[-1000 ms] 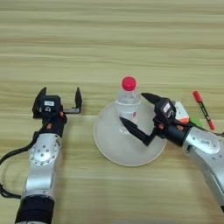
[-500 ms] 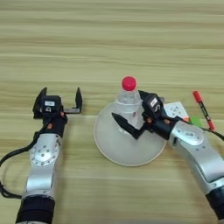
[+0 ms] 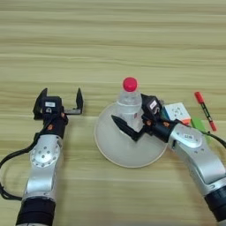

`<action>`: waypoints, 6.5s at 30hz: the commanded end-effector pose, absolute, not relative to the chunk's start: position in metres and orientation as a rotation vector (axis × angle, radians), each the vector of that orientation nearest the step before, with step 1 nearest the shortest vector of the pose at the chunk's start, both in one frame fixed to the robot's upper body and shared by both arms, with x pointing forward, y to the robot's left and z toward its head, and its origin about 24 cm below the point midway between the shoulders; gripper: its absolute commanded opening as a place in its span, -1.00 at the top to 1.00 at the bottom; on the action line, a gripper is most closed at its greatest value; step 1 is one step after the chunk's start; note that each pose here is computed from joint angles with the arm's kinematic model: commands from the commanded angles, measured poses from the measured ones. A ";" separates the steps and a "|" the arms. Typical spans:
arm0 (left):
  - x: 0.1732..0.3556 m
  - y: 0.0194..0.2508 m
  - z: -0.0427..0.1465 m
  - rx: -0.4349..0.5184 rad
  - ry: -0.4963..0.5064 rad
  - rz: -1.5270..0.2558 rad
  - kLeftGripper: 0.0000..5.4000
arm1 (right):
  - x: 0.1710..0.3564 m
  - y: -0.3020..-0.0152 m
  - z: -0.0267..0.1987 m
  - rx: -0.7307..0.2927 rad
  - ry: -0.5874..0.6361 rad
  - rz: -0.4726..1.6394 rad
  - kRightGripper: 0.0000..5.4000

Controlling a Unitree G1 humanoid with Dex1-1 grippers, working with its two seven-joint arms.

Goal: Move the objects on the table

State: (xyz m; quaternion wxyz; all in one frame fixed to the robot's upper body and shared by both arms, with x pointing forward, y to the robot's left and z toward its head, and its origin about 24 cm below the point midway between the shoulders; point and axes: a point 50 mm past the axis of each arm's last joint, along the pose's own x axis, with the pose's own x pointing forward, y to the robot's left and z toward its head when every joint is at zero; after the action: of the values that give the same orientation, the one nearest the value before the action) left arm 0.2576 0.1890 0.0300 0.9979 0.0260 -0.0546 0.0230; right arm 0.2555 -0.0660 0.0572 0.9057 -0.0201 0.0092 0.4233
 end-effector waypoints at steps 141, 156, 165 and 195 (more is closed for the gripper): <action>0.252 0.188 0.034 0.053 -0.120 0.048 -1.00 | 0.279 -0.245 0.058 -0.153 0.048 -0.174 -0.99; 0.250 0.186 0.036 0.054 -0.125 0.051 -1.00 | 0.243 -0.238 0.046 -0.164 0.077 -0.123 -0.99; 0.250 0.185 0.036 0.055 -0.125 0.052 -1.00 | 0.237 -0.237 0.041 -0.167 0.107 -0.095 -0.99; 0.250 0.183 0.036 0.058 -0.123 0.053 -1.00 | 0.209 -0.191 0.067 -0.002 0.157 0.190 -0.99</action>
State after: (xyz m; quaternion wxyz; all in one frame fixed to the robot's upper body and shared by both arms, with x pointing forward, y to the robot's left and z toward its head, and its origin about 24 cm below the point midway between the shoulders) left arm 0.2512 0.1825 0.0365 0.9971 0.0223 -0.0679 0.0242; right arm 0.2091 -0.1921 0.0636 0.9916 -0.0027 0.0912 0.0916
